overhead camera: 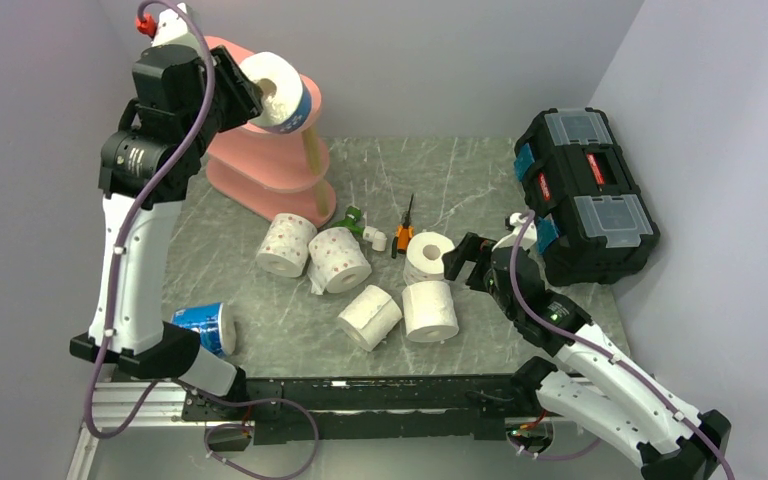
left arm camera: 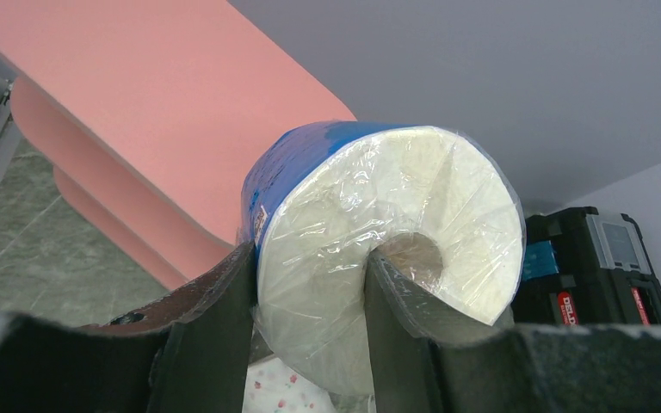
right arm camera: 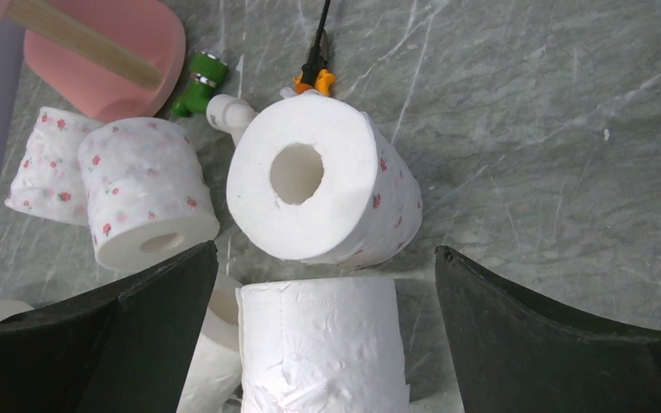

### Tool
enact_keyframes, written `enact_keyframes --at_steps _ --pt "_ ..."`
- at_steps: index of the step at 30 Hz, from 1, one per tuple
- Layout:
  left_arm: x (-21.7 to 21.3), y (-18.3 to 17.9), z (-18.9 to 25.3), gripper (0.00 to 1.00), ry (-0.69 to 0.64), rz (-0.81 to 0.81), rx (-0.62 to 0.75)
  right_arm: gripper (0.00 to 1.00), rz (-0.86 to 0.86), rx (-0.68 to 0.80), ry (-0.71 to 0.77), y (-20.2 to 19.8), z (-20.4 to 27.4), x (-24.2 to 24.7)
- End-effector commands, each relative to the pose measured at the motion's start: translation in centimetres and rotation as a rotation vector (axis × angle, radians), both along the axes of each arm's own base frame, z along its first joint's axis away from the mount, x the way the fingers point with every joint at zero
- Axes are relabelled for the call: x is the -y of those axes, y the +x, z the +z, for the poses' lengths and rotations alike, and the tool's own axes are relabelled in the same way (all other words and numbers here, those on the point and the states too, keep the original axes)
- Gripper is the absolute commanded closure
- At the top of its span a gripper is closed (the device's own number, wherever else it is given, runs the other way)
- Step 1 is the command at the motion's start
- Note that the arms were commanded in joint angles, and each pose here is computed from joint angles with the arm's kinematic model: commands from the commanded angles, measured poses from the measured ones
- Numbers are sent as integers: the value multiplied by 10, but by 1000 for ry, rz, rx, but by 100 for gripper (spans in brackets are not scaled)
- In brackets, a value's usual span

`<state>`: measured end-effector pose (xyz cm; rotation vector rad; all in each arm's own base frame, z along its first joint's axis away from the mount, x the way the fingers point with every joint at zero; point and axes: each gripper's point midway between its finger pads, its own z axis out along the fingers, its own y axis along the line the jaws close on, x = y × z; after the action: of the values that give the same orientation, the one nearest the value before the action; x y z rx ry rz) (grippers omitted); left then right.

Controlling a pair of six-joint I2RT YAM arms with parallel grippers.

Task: Place and organize the paper towels onto the shelf
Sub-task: Place the paper towel on the shelf.

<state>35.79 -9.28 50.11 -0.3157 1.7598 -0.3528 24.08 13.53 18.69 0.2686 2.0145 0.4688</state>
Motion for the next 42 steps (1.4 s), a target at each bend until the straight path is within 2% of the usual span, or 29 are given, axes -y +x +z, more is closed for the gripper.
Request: enact_keyframes --at_steps 1,21,32,42 --pt "4 7 52 60 -81 -17 170 1 -7 14 1 0 3 3" --pt "-2 37 54 59 -133 -13 183 1 -25 20 -23 2 9 8" --pt "4 51 39 57 -139 -21 146 1 -32 17 -33 2 5 9" --pt "-1 44 37 57 -121 -8 132 1 -46 29 -50 3 8 14"
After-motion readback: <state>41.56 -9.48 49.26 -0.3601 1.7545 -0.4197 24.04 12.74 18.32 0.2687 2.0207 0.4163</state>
